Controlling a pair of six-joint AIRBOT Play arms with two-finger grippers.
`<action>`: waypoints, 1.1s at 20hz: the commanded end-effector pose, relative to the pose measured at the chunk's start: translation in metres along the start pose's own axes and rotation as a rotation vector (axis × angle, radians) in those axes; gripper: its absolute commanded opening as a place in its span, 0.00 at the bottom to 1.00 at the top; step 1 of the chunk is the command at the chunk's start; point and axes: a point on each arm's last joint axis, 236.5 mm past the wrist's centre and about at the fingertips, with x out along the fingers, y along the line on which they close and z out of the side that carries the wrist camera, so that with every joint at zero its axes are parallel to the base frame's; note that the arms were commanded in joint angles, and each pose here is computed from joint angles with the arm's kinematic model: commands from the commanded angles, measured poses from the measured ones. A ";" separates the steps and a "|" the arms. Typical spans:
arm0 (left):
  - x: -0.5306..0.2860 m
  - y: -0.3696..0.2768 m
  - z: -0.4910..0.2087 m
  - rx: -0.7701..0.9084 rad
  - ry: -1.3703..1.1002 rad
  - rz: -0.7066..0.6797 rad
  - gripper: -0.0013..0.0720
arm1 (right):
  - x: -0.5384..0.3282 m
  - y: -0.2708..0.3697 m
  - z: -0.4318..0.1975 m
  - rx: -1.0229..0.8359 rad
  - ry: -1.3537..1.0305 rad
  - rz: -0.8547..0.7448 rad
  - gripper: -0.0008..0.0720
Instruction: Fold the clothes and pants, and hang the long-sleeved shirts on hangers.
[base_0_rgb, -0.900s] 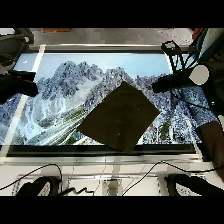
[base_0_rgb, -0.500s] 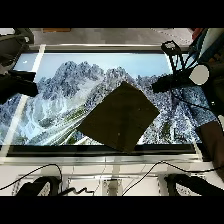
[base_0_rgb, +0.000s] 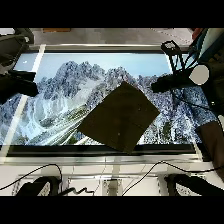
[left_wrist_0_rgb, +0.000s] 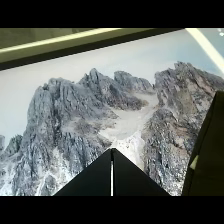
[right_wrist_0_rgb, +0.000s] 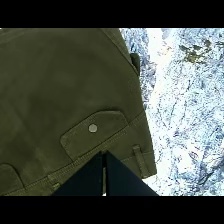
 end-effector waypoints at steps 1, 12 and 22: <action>-0.001 -0.007 0.005 -0.035 -0.019 -0.028 0.03 | 0.001 0.005 -0.014 0.003 0.058 0.022 0.07; -0.001 -0.017 0.012 -0.086 -0.045 -0.073 0.03 | 0.062 0.149 -0.254 0.134 0.584 0.608 0.07; 0.017 -0.045 -0.055 -0.148 0.230 -0.211 0.67 | 0.099 0.193 -0.290 0.766 0.501 0.647 0.60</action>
